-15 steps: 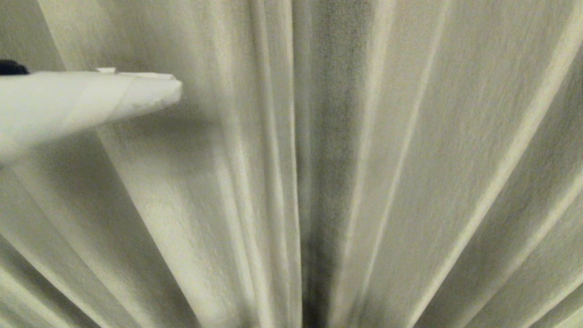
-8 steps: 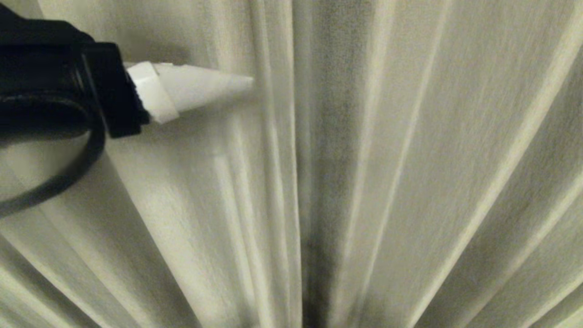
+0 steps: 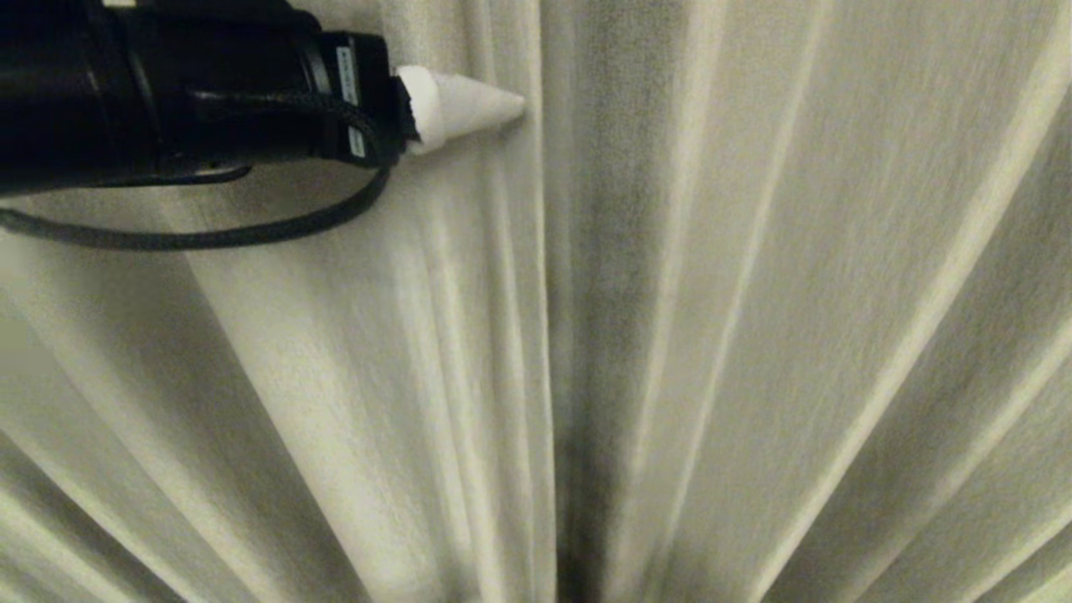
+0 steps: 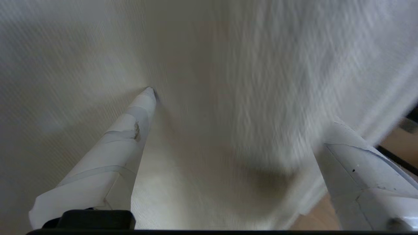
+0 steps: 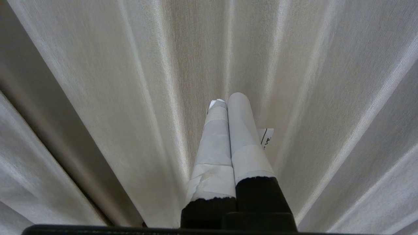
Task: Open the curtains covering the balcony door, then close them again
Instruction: Pull the outer curtains open on both sides
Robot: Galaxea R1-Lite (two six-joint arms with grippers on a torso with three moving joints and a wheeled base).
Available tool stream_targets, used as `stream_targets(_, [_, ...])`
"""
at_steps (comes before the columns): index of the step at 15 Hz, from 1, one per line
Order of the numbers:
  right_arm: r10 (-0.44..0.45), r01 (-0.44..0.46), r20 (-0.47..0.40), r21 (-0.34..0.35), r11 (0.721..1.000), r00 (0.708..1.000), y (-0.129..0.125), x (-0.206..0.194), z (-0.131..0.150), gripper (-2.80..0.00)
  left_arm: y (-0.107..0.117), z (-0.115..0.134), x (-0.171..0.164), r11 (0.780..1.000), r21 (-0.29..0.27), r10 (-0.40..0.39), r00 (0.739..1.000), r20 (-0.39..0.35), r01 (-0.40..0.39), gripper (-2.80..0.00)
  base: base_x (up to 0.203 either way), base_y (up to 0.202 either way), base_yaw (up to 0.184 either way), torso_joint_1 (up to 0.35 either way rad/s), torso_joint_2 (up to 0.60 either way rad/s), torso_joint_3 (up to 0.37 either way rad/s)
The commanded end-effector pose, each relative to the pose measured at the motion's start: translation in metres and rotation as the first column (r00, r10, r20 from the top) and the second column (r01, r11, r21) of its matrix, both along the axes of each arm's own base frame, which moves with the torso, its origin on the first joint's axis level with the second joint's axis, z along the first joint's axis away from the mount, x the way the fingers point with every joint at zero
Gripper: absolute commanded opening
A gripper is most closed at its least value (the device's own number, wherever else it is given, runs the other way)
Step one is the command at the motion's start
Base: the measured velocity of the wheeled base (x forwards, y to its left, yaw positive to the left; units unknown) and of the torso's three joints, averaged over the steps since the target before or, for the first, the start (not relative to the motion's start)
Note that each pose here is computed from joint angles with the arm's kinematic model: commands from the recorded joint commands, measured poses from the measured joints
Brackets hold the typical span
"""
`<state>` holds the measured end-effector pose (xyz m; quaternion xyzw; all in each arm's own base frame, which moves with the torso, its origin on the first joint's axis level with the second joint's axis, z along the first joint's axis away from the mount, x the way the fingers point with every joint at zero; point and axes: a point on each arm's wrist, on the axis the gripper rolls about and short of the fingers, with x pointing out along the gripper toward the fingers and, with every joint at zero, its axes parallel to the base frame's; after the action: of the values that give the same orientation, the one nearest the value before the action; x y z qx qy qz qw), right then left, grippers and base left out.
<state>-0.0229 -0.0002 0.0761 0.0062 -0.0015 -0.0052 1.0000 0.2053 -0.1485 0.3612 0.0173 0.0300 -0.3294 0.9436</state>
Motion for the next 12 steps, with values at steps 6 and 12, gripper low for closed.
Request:
stream_targets(6, [0.0,0.0,-0.001,0.0,1.0,1.0,0.0,0.0,0.0,-2.8,-0.013,-0.007,0.021,0.989,0.039,0.142,0.99,-0.005,-0.141,0.0,0.0,0.0,0.0,0.0,0.0,0.0])
stream_targets(12, [0.0,0.0,-0.001,0.0,1.0,1.0,0.0,0.0,0.0,-2.8,-0.019,-0.037,0.026,0.974,0.117,0.199,0.979,-0.047,-0.192,0.0,0.0,0.0,0.0,0.0,0.0,0.0])
